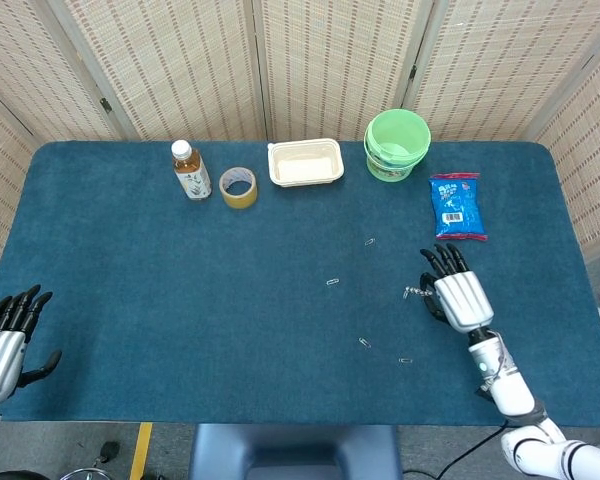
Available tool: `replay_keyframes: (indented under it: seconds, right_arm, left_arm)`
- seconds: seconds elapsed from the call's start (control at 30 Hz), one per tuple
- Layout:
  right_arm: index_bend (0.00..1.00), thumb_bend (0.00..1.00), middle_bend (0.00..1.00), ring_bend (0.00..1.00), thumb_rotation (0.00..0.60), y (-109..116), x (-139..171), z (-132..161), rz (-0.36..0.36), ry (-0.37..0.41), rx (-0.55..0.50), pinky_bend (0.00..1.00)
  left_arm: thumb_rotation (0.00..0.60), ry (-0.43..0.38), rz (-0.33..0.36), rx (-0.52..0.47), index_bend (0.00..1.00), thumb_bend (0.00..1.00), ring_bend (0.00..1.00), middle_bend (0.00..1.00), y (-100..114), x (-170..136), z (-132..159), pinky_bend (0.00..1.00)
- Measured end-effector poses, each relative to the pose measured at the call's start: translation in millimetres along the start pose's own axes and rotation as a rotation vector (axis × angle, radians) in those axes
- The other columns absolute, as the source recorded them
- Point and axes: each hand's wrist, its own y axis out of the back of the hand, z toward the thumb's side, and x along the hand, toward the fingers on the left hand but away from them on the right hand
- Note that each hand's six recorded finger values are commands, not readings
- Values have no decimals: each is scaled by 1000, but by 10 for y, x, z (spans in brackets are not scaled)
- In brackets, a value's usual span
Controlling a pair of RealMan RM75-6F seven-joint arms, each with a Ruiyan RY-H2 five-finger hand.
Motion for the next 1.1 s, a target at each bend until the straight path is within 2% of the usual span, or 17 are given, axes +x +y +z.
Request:
replay_keyframes:
  seconds: [0.2, 0.5, 0.67, 0.9, 0.93, 1.0, 1.07, 1.1]
  right_arm:
    - [809, 447, 147, 7, 600, 144, 189, -267, -35, -57, 13, 0]
    - [809, 446, 143, 6, 600, 68, 514, -627, -23, -132, 26, 0]
    - [809, 447, 142, 6, 600, -2, 563, -717, -15, -149, 15, 0]
    - [798, 447, 125, 0, 600, -45, 548, -671, -5, -137, 18, 0]
    - [742, 447, 110, 0, 600, -45, 548, -666, -4, -136, 20, 0]
    - [497, 447, 67, 0, 600, -51, 553, -660, 6, -135, 21, 0]
    - [96, 447, 9, 0, 600, -66, 562, -664, 22, -136, 15, 0]
    - [33, 447, 2, 0, 600, -76, 569, -672, 37, -138, 11, 0]
  left_arm:
    - [600, 1, -3, 10, 0, 374, 65, 39, -19, 6, 13, 49]
    - [600, 2, -8, 27, 0, 374, 65, 38, -54, 21, 50, 49]
    - [600, 4, -13, 32, 0, 374, 65, 38, -71, 29, 59, 49]
    - [600, 0, -10, 25, 0, 374, 65, 38, -58, 20, 60, 49]
    - [600, -2, -9, 25, 0, 374, 65, 38, -56, 15, 62, 48]
    - [600, -4, -7, 24, 0, 374, 65, 38, -52, 5, 64, 48]
    - [600, -3, -4, 23, 0, 374, 66, 38, -48, 3, 62, 49]
    - [600, 0, -3, 23, 0, 374, 67, 38, -47, 3, 58, 49]
